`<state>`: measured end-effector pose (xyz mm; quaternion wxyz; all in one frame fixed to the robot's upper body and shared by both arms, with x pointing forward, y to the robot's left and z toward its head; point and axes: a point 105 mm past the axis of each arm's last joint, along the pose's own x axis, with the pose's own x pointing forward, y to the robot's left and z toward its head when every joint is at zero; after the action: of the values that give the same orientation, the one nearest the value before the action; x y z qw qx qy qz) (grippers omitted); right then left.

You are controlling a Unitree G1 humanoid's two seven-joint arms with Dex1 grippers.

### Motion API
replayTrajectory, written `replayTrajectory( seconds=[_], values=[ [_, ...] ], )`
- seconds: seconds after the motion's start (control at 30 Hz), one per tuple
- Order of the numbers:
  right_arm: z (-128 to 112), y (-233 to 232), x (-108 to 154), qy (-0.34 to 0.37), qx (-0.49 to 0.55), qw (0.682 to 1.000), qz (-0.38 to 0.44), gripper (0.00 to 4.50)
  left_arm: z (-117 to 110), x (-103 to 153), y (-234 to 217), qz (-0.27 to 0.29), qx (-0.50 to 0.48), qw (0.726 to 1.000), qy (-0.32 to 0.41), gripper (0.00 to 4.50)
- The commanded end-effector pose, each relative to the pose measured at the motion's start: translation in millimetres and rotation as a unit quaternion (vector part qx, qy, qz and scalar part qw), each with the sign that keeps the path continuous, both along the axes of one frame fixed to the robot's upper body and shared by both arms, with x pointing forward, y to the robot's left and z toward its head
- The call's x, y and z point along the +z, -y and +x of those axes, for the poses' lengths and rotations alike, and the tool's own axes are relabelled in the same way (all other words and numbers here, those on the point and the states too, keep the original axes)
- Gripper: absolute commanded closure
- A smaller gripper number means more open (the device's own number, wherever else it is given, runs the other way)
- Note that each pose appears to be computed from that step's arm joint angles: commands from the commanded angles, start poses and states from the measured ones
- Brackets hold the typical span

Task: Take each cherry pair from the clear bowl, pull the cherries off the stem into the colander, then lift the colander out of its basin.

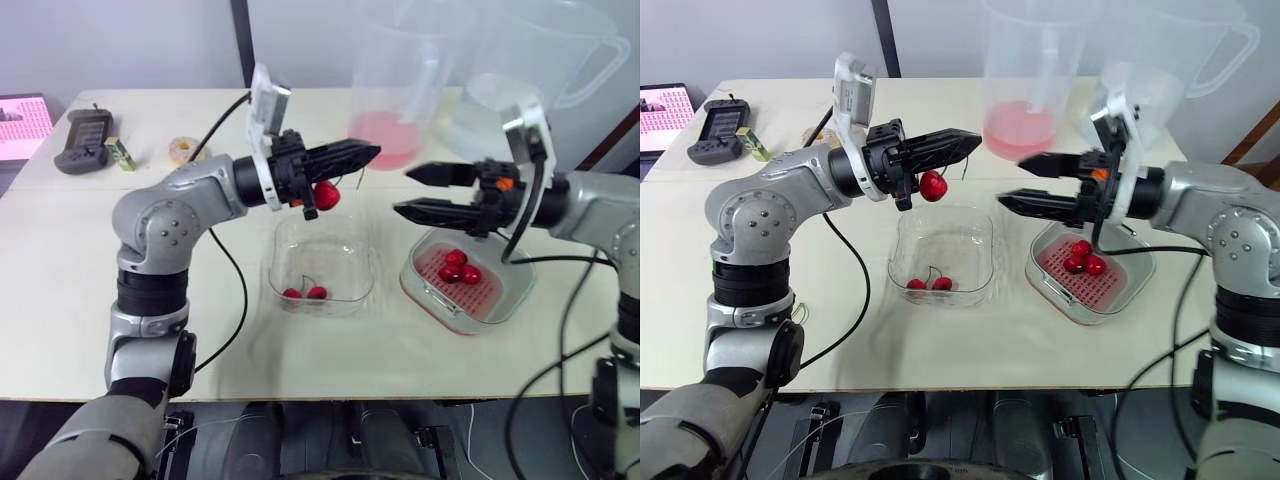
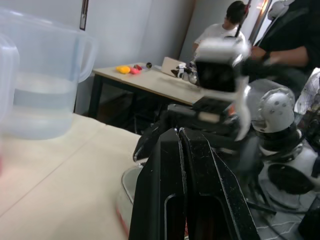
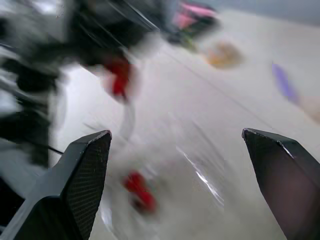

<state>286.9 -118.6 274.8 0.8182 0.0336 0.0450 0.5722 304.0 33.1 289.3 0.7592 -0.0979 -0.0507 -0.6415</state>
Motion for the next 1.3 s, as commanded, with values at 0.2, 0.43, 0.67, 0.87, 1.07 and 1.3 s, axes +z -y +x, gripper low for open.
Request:
replayTrajectory(
  seconds=[0.2, 0.43, 0.67, 0.87, 1.07, 1.3],
  values=[
    [-10.9, -44.6, 7.4, -0.048, 0.042, 0.993, 0.098, 0.05, -12.7, 18.3, 5.6, -0.017, -0.028, 0.999, 0.028, 4.5],
    [-11.0, -58.3, -5.1, -0.075, 0.039, 0.992, 0.093, 0.05, -12.2, 16.0, 5.5, -0.012, -0.025, 0.999, 0.027, 4.5],
    [-12.2, -58.9, -7.6, -0.085, 0.039, 0.99, 0.103, 2.93, -13.4, 13.1, 8.3, -0.013, -0.023, 0.999, 0.023, 4.5],
    [-10.7, -57.0, -12.7, -0.089, 0.034, 0.991, 0.091, 3.83, -9.3, 12.3, 4.0, -0.007, -0.011, 1.0, 0.024, 4.5],
    [-19.7, -56.8, -32.9, -0.122, 0.053, 0.99, 0.046, 3.83, -5.6, 13.7, 0.9, -0.006, -0.002, 1.0, 0.028, 4.5],
    [-35.4, -46.9, -58.4, -0.162, 0.067, 0.984, -0.011, 3.83, -4.7, 12.4, 3.2, -0.003, -0.003, 1.0, 0.03, 4.5]
  ],
)
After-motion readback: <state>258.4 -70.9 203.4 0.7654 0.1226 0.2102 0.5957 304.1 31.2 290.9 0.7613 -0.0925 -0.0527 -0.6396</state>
